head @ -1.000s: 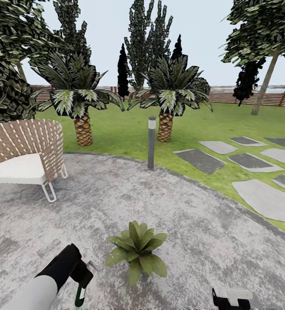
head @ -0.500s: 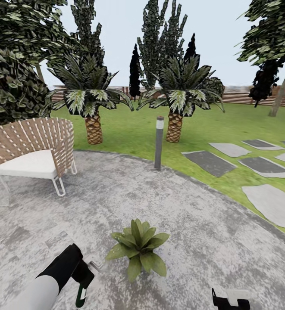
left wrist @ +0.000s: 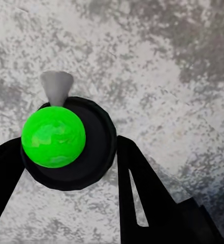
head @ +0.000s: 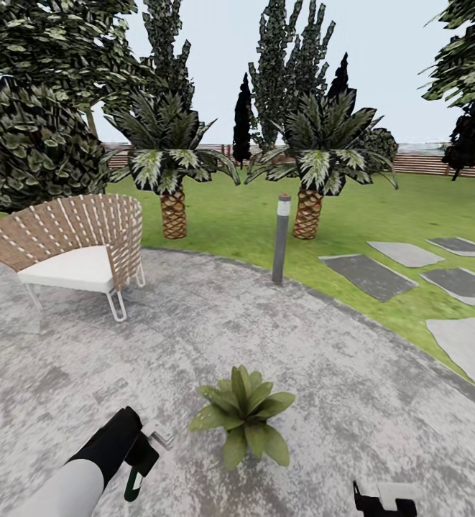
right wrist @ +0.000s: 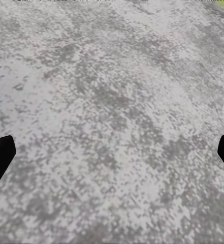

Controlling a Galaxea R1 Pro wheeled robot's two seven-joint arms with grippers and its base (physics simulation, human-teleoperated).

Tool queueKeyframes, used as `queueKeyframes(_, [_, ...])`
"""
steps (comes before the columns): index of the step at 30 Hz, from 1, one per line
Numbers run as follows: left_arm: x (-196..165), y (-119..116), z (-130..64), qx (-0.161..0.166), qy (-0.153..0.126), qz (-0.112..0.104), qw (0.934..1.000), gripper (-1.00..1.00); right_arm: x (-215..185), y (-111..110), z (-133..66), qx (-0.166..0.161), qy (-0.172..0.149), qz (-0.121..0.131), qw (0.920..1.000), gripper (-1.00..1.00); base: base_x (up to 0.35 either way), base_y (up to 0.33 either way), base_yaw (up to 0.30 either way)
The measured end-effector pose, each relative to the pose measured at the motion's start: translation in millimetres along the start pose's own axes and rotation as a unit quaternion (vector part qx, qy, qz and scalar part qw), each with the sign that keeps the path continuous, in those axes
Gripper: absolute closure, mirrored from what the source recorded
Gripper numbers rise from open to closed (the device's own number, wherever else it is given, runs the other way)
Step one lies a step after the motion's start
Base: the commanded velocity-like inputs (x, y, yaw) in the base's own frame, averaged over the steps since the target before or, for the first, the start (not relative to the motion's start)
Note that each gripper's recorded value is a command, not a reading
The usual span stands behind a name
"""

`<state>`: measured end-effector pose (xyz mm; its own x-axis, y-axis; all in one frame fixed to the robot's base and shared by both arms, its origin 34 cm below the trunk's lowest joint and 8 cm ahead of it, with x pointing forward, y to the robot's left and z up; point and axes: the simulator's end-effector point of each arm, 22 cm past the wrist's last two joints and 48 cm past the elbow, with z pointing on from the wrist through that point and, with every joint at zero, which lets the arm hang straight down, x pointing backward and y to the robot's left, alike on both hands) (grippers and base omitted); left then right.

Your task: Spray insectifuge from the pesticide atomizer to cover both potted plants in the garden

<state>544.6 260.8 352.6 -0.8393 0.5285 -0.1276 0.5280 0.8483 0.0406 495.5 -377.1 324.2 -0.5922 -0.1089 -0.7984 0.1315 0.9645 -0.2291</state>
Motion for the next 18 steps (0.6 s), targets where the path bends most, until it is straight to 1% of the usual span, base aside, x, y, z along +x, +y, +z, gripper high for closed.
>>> queueKeyframes(6, [-0.3, 0.6, -0.1, -0.001, -0.001, 0.001, 1.0, 1.0, -0.1, 0.0, 0.0, 0.0, 0.0, 0.0, 1.0, -1.0, 0.155, -0.222, 0.006])
queueKeyframes(10, [-0.1, 0.7, -0.1, -0.002, -0.001, 0.0, 1.0, 1.0, -0.1, 0.0, 0.0, 0.0, 0.0, 0.0, 1.0, -1.0, 0.153, -0.221, 0.187])
queueKeyframes(14, [-0.1, 0.8, 0.1, -0.002, 0.0, 0.0, 1.0, 1.0, 0.1, 0.2, 0.1, 0.0, 0.0, 0.0, 1.0, -1.0, 0.034, -0.047, 0.269])
queueKeyframes(18, [0.1, 1.4, 0.1, -0.002, 0.0, 0.0, 1.0, 1.0, 0.2, 0.1, 0.0, 0.0, 0.0, 0.0, 1.0, -1.0, 0.001, -0.001, 0.048])
